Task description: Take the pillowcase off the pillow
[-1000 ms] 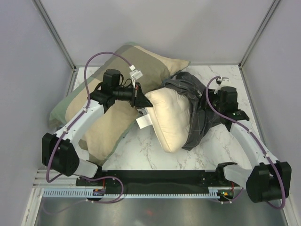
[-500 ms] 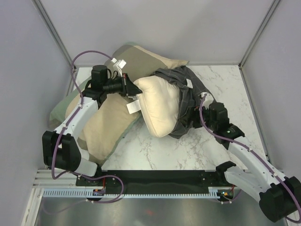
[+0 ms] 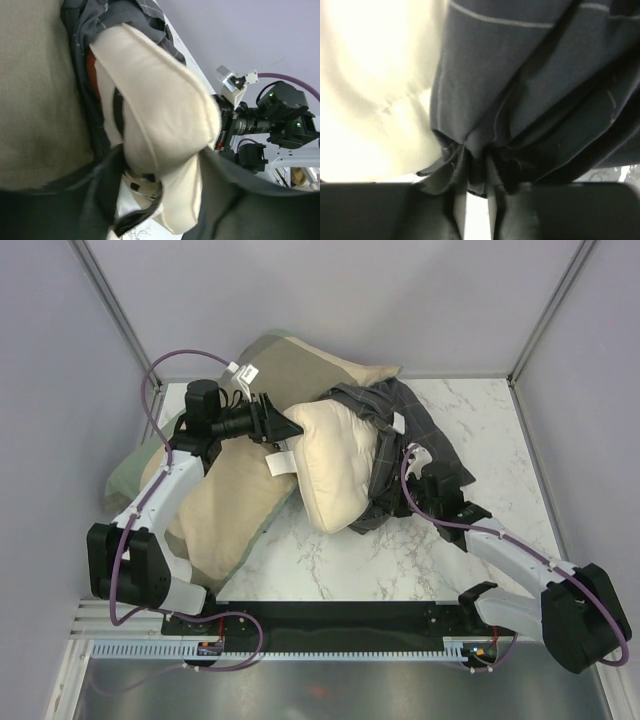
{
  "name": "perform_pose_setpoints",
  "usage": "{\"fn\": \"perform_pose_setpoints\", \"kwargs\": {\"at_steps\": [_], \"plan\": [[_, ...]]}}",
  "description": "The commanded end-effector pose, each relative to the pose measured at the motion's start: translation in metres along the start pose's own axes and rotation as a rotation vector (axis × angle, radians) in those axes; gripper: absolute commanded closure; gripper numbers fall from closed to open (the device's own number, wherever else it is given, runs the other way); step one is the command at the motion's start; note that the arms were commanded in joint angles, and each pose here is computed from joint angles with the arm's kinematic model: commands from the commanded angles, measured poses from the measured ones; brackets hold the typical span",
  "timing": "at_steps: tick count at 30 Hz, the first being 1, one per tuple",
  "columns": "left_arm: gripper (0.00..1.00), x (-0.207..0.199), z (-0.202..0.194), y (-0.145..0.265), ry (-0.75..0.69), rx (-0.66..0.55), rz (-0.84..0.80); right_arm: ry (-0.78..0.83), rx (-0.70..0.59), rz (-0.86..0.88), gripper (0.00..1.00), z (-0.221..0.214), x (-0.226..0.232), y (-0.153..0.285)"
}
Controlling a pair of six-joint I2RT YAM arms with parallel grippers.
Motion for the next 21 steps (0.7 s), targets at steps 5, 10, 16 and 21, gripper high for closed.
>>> {"fn": "perform_pose_setpoints", "kwargs": {"at_steps": [5,10,16,21], "plan": [[0.12,-0.024,0.021,0.004,-0.071,-0.066,-0.031,-0.026,-0.168,0.159,1.0,0.046,0.034,-0.012],[0.11,-0.025,-0.007,-0.015,-0.101,0.044,0.114,-0.027,-0.207,0.176,1.0,0.066,0.047,-0.014],[0.05,-0.016,-0.021,-0.021,-0.177,0.055,0.311,-0.019,-0.239,0.214,1.0,0.082,0.064,-0.013],[0.26,-0.007,-0.041,-0.037,-0.167,0.132,0.335,-0.004,-0.246,0.244,1.0,0.081,0.078,-0.009]]}}
Point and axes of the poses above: each gripper's point midway between its finger pads, its own y axis back along the fingers, its own x axis along the line the jaws close on, z = x × y, the point moved 3 cm from there along y, back along the fingers, and after that the axes turned 3 degrees about y, right-handed, at the moved point
